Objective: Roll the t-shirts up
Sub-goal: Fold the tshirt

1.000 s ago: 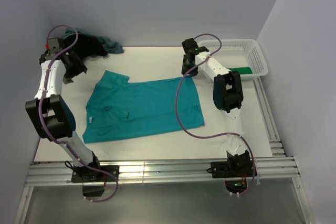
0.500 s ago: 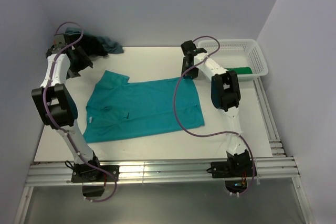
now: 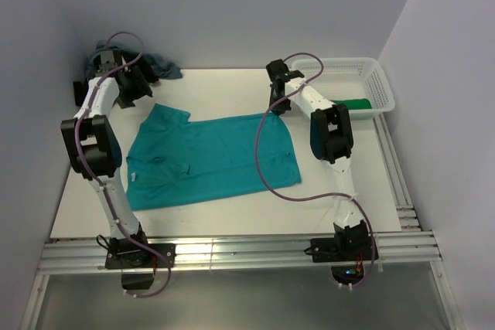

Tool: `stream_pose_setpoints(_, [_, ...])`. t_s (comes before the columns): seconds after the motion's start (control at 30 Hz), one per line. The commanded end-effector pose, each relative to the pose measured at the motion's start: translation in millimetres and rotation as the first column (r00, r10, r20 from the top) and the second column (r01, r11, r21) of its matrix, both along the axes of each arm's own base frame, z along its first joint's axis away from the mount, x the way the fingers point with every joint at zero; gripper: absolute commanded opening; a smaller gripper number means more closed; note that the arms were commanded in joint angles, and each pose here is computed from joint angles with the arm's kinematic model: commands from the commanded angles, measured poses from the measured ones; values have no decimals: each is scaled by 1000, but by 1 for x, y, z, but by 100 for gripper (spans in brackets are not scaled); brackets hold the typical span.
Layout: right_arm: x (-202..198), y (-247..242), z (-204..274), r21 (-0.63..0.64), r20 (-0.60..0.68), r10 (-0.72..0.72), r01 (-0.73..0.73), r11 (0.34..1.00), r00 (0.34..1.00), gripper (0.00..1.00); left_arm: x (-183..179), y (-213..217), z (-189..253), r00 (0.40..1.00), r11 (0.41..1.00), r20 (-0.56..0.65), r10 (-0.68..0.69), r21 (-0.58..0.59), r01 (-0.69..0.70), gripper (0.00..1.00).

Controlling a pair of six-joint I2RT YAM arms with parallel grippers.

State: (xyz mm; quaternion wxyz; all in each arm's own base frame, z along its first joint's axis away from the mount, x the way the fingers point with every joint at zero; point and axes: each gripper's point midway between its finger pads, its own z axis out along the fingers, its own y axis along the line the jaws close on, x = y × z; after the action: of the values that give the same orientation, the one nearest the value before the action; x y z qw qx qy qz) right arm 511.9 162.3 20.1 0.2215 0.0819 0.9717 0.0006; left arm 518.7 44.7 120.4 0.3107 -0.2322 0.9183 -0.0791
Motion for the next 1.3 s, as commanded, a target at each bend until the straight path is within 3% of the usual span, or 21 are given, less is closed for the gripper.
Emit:
stream_pose_setpoints(0.0, [-2,0,2,1,0,-4,4,1000,1000,4,21,-5,1,996,999,73,-50,9,49,75])
stream_pose_setpoints(0.07, [-5,-1,3,-1,-1,-8,8,1000,1000,0,25,-10,-9,996,998,66,-58,0,58,74])
stream_pose_setpoints(0.4, [-10,-3,8,4,5,-15,15,1000,1000,0,46,-22,-54,997,994,10,-79,77,78,68])
stream_pose_setpoints(0.7, [-12,-5,13,-4,13,-10,10,1000,1000,0,58,-22,-65,998,994,40,-54,92,50,61])
stream_pose_setpoints(1.03, [-10,-3,15,6,17,-8,8,1000,1000,0,75,-27,-69,998,981,40,-57,190,49,55])
stream_pose_setpoints(1.27, [-10,-2,15,8,15,-5,5,1000,1000,0,71,-25,-79,999,973,7,-40,229,37,39])
